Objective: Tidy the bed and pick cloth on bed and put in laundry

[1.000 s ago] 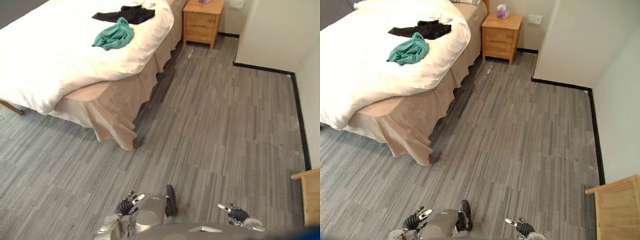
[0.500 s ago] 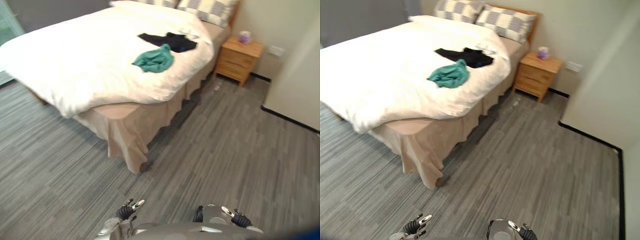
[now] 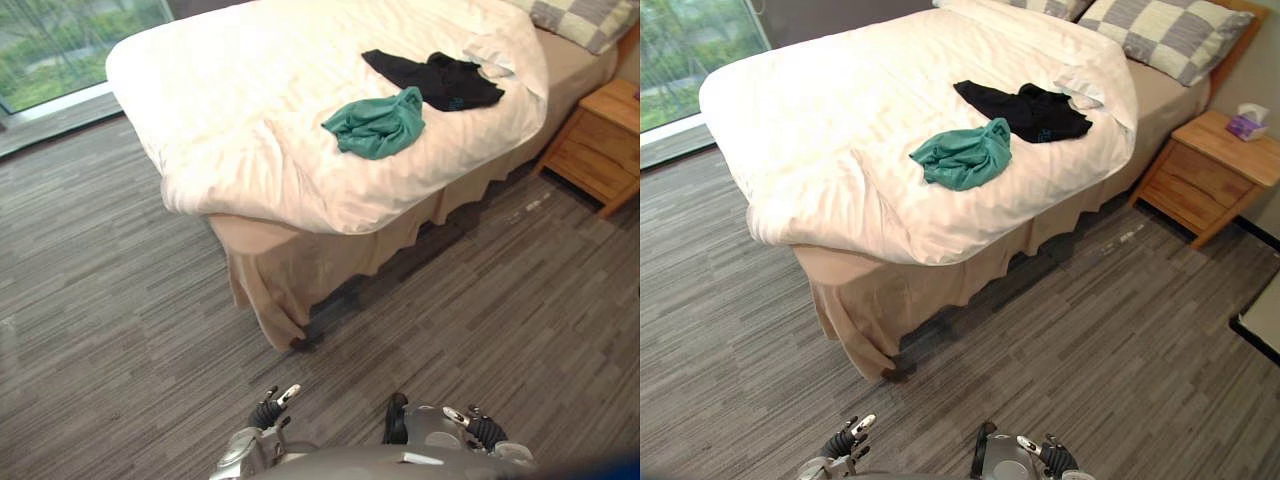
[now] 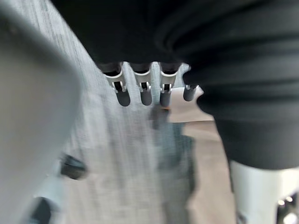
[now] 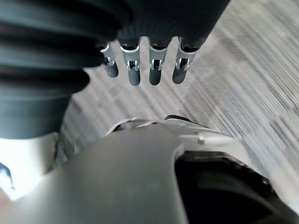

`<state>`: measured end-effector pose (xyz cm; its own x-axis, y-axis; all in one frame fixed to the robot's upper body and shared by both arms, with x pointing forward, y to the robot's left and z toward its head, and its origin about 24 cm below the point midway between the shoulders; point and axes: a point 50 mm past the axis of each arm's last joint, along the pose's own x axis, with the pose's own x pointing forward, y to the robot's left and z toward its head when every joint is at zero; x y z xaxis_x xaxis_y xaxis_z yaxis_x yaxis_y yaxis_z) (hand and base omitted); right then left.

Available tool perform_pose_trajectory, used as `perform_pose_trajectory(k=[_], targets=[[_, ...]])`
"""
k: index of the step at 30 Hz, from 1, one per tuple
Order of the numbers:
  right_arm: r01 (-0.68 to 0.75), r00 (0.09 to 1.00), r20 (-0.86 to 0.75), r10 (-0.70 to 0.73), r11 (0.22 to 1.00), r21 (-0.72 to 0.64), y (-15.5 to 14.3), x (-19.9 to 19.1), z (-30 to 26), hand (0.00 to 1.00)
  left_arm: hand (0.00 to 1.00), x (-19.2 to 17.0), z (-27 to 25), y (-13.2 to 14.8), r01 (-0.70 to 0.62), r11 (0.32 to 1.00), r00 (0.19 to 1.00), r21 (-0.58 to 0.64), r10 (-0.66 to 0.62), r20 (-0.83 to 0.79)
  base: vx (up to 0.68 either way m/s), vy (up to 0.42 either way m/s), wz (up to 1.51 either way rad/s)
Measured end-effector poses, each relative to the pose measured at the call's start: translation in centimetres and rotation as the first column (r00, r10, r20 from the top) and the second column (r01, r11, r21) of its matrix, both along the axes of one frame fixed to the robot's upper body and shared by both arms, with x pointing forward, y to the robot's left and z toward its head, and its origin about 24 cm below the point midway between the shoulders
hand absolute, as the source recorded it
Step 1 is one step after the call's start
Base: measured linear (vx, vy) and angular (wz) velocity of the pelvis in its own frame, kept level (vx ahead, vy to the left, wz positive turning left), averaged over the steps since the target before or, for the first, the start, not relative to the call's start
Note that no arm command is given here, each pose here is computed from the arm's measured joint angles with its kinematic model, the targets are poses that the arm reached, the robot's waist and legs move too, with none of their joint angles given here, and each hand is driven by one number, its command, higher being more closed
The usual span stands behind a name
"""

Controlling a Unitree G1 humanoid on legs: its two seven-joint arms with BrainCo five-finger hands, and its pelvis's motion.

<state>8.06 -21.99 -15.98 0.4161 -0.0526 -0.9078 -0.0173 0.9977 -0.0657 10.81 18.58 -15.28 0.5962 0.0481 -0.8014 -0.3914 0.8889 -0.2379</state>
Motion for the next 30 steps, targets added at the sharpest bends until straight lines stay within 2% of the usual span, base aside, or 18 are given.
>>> perform_pose_trajectory(k=[4,7,11,17,22,27,30], targets=[[-0.021,1.000,-0.021,0.021,1.000,-0.010,-0.1,-0.2,-0.1,0.00,0.00,0.8,0.6,0.4,-0.017,1.000,0.998,-0.014,0.018,0.064,0.28,-0.074,0.23],[-0.031,0.999,-0.024,0.031,0.999,-0.014,-0.1,-0.1,-0.1,0.00,0.00,0.4,0.4,0.2,-0.015,1.000,0.999,-0.020,0.016,0.044,0.33,0.104,0.29],[-0.058,0.998,0.008,0.058,0.998,0.010,1.4,0.9,-0.1,0.00,0.00,0.7,0.6,1.4,-0.008,1.000,0.999,0.004,0.007,0.050,0.26,0.098,0.50],[-0.025,0.998,0.049,0.025,1.000,-0.013,1.0,1.5,0.2,0.00,0.00,-0.4,-0.2,0.7,0.029,0.999,0.998,-0.020,-0.029,-0.047,0.13,0.052,0.37],[0.051,0.996,0.068,-0.052,0.998,0.026,1.6,1.2,0.1,0.00,0.00,-0.3,-0.2,1.6,0.111,0.993,0.990,0.031,-0.108,-0.094,0.11,-0.049,0.90],[0.073,0.995,0.058,-0.076,0.995,0.068,2.3,0.7,-0.1,0.00,0.00,-0.4,-0.2,2.2,0.094,0.993,0.988,0.065,-0.085,-0.129,0.17,-0.196,0.66],[0.052,0.997,0.059,-0.054,0.998,0.042,0.9,0.8,0.1,0.00,0.00,-1.1,-0.7,0.8,0.075,0.997,0.986,0.037,-0.068,-0.153,0.17,-0.162,-0.03]])
